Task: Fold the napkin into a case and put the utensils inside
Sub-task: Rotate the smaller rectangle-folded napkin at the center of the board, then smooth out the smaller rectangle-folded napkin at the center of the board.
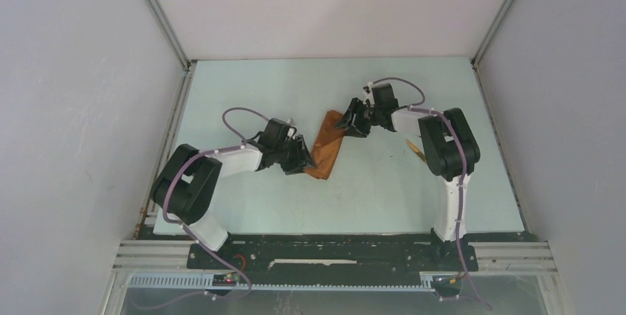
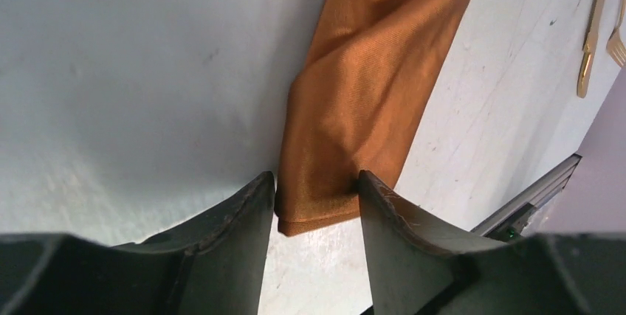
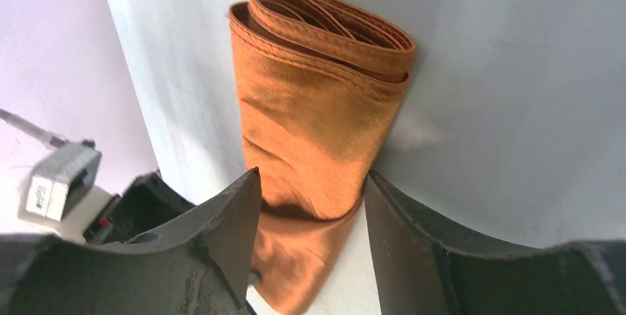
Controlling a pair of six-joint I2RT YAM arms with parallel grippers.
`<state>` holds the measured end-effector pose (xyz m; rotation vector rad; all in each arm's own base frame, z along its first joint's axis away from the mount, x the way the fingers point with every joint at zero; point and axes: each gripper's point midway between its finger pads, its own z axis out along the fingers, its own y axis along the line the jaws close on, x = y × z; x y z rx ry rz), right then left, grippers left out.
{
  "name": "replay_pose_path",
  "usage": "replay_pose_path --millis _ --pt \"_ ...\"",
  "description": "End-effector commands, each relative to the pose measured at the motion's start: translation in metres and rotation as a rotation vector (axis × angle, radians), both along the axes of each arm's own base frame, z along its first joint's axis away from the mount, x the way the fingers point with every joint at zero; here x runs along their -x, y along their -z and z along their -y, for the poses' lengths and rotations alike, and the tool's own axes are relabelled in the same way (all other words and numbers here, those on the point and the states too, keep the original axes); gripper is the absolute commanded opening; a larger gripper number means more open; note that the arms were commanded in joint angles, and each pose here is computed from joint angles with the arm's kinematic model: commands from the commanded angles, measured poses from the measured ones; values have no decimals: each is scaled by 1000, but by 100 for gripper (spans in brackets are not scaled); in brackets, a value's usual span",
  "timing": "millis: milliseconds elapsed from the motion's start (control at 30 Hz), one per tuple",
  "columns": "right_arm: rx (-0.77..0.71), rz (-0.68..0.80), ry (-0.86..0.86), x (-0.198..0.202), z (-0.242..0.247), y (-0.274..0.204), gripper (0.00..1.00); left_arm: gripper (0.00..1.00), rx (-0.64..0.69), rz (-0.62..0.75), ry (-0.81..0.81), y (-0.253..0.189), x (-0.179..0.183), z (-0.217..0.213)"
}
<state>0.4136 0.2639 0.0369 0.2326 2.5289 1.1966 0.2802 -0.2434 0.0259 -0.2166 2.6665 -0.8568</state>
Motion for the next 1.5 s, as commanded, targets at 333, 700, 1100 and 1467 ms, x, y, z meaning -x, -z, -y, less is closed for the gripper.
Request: replay_pose_path --millis 333,700,1100,1467 --pt "86 171 -109 -10 12 -78 70 63 12 249 -36 -85 3 -19" --pt "-383 171 -340 19 -86 -103 70 30 221 211 132 -65 -15 45" --pt "-428 19 -280 -24 -89 -8 69 21 84 69 89 33 9 16" --pt "-388 -63 -138 -85 -69 11 67 20 79 29 80 55 25 5"
